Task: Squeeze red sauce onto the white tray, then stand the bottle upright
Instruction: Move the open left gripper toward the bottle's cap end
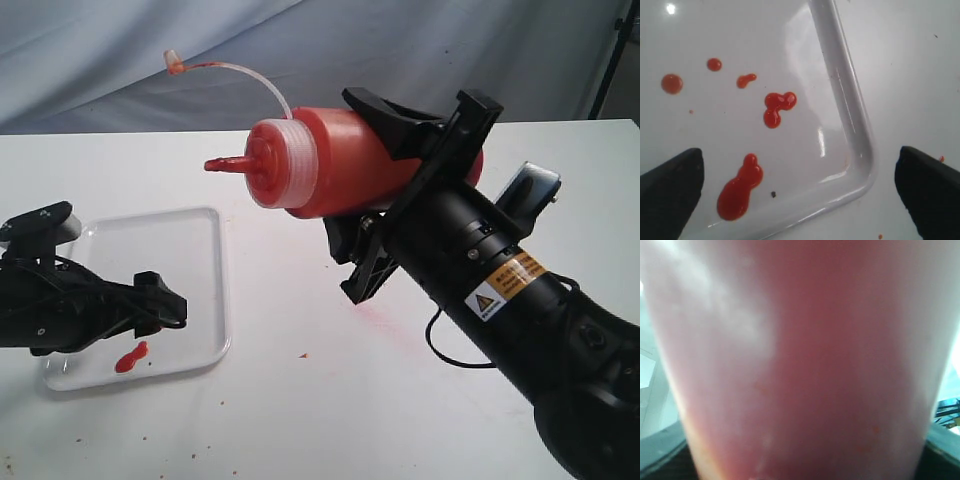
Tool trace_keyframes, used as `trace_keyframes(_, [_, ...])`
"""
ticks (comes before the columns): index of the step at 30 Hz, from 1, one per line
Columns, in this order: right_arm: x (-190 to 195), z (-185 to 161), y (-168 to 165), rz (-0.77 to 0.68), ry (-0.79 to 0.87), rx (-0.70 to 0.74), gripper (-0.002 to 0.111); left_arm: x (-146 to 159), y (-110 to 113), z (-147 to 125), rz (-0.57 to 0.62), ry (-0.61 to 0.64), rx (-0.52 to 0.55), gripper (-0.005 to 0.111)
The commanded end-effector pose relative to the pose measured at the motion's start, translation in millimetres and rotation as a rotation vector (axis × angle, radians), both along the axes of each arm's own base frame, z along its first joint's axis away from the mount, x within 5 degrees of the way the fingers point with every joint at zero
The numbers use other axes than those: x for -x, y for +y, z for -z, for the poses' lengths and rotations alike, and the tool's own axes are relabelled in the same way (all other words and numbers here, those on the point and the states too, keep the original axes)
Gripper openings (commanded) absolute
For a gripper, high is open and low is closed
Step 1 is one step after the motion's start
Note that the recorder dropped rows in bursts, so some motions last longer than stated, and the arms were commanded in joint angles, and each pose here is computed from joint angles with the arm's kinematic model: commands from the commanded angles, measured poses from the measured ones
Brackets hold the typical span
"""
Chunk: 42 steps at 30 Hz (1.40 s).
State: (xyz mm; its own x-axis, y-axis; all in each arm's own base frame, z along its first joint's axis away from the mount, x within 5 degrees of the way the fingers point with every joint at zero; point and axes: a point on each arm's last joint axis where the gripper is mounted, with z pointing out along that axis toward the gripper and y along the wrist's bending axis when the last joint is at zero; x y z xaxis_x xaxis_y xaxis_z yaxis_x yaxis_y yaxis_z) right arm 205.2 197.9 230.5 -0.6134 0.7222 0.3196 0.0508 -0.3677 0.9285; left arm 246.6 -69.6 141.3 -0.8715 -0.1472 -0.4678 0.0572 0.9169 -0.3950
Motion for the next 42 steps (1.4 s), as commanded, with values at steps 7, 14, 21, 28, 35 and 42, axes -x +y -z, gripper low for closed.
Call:
trace_keyframes(7, [2,-14,1,-0.010,-0.081,-0.047,0.000,-1,-6,-18,0.202,-0.206,-0.053,0.038])
trace_keyframes(14, [1,-14,0,-0.002,-0.091,-0.033,0.000,0,-9,-25,0.199,-0.218,0.001,0.001])
trace_keyframes(21, [2,-14,1,-0.006,-0.086,-0.040,0.000,16,-40,-46,0.645,-0.468,0.218,0.000])
trace_keyframes(28, [2,-14,1,0.003,-0.109,-0.009,0.000,3,-35,-43,0.664,-0.516,0.059,0.000])
trace_keyframes(35, [2,-14,1,0.003,-0.108,-0.011,0.000,5,-39,-43,0.701,-0.527,0.119,0.007])
trace_keyframes(42, [2,-14,1,0.005,-0.108,-0.010,0.000,10,-45,-49,0.745,-0.555,0.226,0.102])
